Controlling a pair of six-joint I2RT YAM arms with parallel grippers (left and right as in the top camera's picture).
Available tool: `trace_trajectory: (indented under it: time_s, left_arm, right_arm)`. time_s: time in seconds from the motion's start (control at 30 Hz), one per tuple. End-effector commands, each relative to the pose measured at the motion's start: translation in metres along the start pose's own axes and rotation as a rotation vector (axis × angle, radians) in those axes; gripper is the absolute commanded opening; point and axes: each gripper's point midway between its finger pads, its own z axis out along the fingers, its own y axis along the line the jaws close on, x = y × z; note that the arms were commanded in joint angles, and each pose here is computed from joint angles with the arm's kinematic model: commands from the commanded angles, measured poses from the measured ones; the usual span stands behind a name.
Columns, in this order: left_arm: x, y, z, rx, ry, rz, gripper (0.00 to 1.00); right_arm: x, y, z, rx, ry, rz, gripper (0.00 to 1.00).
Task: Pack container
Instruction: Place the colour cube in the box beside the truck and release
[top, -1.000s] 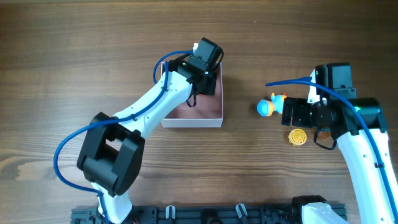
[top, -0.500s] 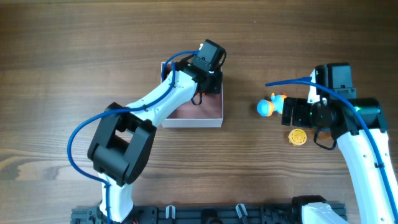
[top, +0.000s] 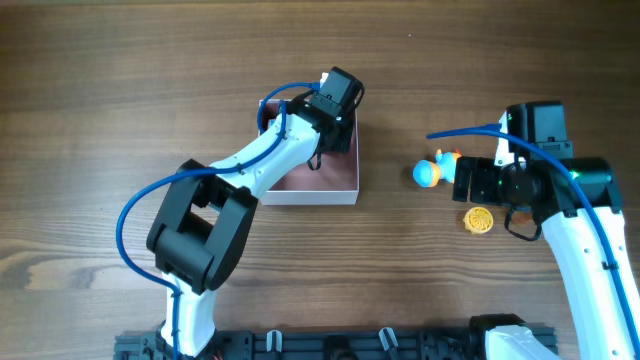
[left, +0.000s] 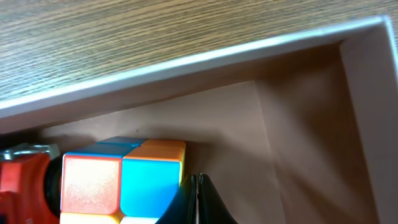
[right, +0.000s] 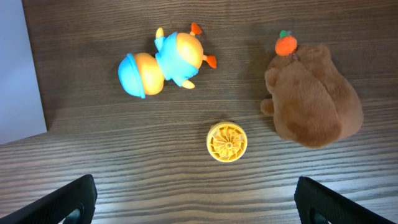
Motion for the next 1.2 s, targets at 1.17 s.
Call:
trace_trajectory:
  time_s: [1.17]
  left_arm:
    - [-0.025, 0.099, -0.197, -0.105, -0.206, -0.206, 0.39]
  right_arm:
    - [-0.012, 0.016, -0.007, -0.094, -0.043, -0.011, 0.99]
